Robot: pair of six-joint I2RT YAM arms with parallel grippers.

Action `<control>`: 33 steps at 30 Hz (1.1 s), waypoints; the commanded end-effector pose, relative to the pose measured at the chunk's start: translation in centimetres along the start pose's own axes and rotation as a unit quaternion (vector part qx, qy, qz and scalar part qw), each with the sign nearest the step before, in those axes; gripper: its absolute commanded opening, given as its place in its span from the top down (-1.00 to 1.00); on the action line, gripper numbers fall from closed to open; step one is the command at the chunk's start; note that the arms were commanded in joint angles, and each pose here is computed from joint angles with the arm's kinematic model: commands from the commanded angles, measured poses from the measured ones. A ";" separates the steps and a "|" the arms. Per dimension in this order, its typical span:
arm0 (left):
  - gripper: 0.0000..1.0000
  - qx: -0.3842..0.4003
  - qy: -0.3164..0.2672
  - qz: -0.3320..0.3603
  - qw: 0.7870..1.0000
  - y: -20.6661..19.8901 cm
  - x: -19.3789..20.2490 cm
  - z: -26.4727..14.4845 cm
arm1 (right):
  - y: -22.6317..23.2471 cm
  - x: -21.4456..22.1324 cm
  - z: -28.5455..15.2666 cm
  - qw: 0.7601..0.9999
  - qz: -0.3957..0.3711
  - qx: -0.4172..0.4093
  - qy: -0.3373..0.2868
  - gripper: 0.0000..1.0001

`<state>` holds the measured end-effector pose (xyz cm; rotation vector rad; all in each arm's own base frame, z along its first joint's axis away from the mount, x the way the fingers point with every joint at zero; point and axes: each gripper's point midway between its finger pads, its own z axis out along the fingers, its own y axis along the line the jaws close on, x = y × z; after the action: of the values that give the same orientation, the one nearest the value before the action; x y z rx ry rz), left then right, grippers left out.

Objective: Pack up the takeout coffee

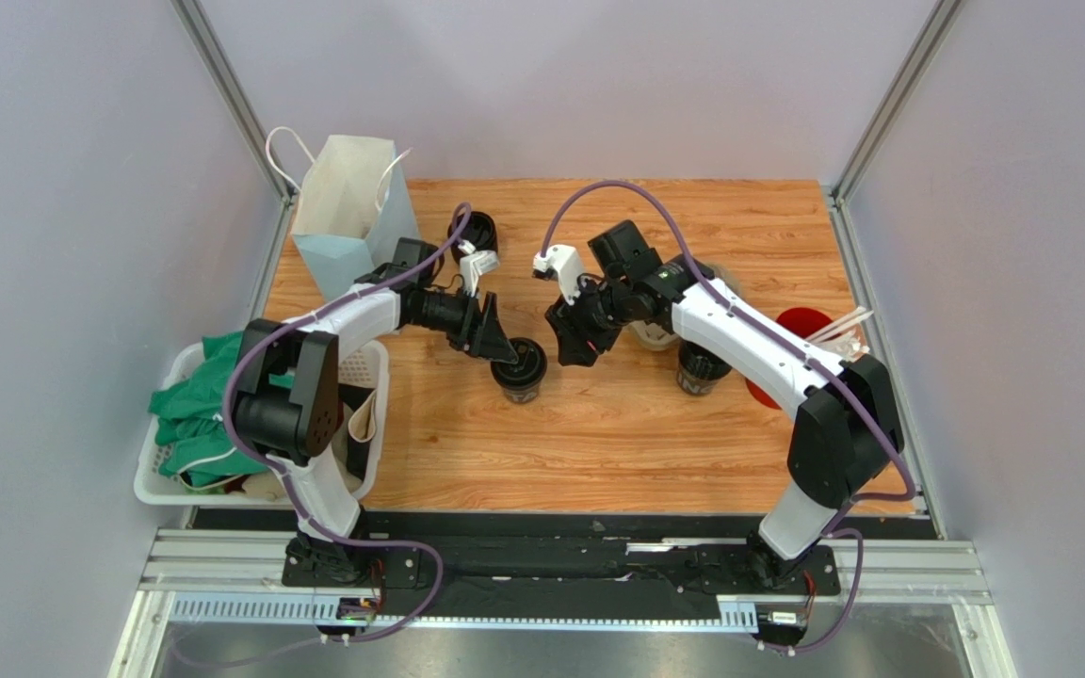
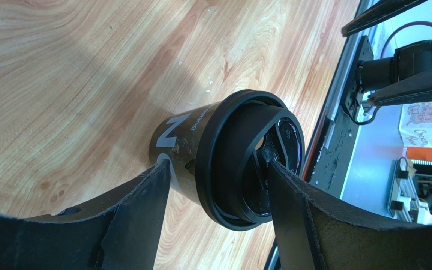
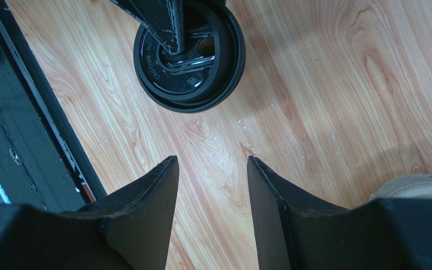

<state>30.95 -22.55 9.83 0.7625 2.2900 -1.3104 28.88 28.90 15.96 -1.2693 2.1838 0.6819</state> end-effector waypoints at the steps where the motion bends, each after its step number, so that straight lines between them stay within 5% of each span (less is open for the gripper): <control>1: -0.43 -0.022 0.008 0.017 1.000 1.6 0.3 0.5 | -0.4 -2.0 0.8 0.999 0.013 -0.003 -0.041 -0.03; 14: -0.43 -0.030 0.014 0.008 0.999 2.0 0.6 0.8 | -3.3 -3.0 4.3 0.979 0.168 -0.112 -0.043 0.14; 21: -0.43 -0.033 0.014 0.012 0.999 1.9 0.6 0.8 | -2.4 -3.8 4.9 0.965 0.193 -0.175 -0.045 0.17; 33: -0.42 -0.037 0.016 0.016 0.999 1.8 0.6 0.9 | -3.3 -2.7 6.7 0.962 0.214 -0.165 -0.025 0.17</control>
<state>30.72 -22.84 9.56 0.7549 2.3007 -1.3402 33.29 32.75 11.97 -0.9245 2.4063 1.2626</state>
